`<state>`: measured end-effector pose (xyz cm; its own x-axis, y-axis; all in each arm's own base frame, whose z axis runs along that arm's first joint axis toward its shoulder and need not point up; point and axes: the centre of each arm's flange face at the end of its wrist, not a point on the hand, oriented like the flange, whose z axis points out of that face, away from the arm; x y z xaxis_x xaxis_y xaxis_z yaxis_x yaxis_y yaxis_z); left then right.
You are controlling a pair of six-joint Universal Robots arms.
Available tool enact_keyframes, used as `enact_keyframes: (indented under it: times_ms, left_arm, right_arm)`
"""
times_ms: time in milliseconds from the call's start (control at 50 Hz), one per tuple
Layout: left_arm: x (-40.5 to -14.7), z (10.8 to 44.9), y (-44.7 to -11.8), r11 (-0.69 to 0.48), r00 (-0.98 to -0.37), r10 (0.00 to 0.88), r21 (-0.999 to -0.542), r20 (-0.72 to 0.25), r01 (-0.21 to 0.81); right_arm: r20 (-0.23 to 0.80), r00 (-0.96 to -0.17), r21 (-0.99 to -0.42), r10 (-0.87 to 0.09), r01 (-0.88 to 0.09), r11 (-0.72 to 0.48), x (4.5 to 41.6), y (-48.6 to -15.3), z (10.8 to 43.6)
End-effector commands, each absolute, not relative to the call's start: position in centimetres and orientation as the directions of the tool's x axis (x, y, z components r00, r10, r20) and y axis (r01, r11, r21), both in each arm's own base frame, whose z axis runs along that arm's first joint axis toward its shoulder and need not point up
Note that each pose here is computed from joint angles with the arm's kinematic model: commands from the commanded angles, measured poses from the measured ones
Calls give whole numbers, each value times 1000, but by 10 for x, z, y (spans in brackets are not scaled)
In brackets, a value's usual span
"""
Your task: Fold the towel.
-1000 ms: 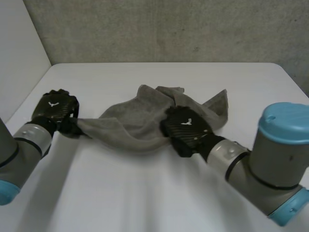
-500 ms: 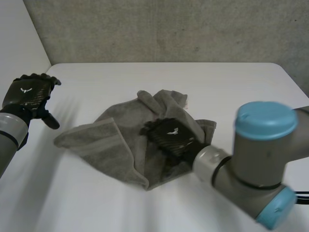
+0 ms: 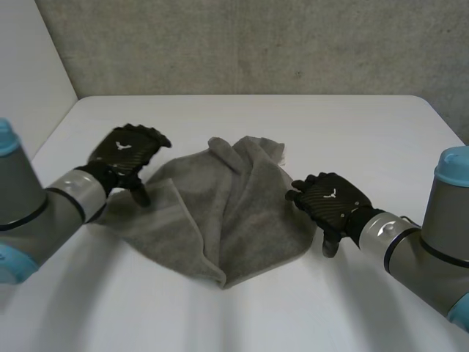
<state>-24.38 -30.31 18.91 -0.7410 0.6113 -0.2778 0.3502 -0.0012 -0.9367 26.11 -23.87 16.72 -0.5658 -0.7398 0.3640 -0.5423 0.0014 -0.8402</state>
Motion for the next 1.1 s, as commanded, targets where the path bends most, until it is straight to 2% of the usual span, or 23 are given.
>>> enact_keyframes:
  times_ms: [20,260,480,660,800,1100]
  left_arm:
    - [-266,161,-319,-57,-607,686,-861,-402,506]
    - [-280,129,-344,-58,-523,731,-802,-439,594]
    - [-277,131,-346,-59,-515,722,-783,-462,619]
    - [-268,143,-336,-74,-481,693,-716,-538,694]
    - [-264,153,-325,-77,-481,690,-716,-540,694]
    - [-257,145,-312,-34,-479,712,-707,-513,707]
  right_arm:
    - [350,-564,-840,-748,-542,15,262,-235,163]
    - [342,-563,-839,-753,-544,26,262,-233,160]
    - [341,-560,-833,-755,-553,34,262,-238,151]
    - [346,-556,-830,-756,-557,30,263,-239,149]
    - [346,-557,-830,-755,-557,31,263,-239,148]
    - [355,-563,-831,-746,-556,24,263,-241,148]
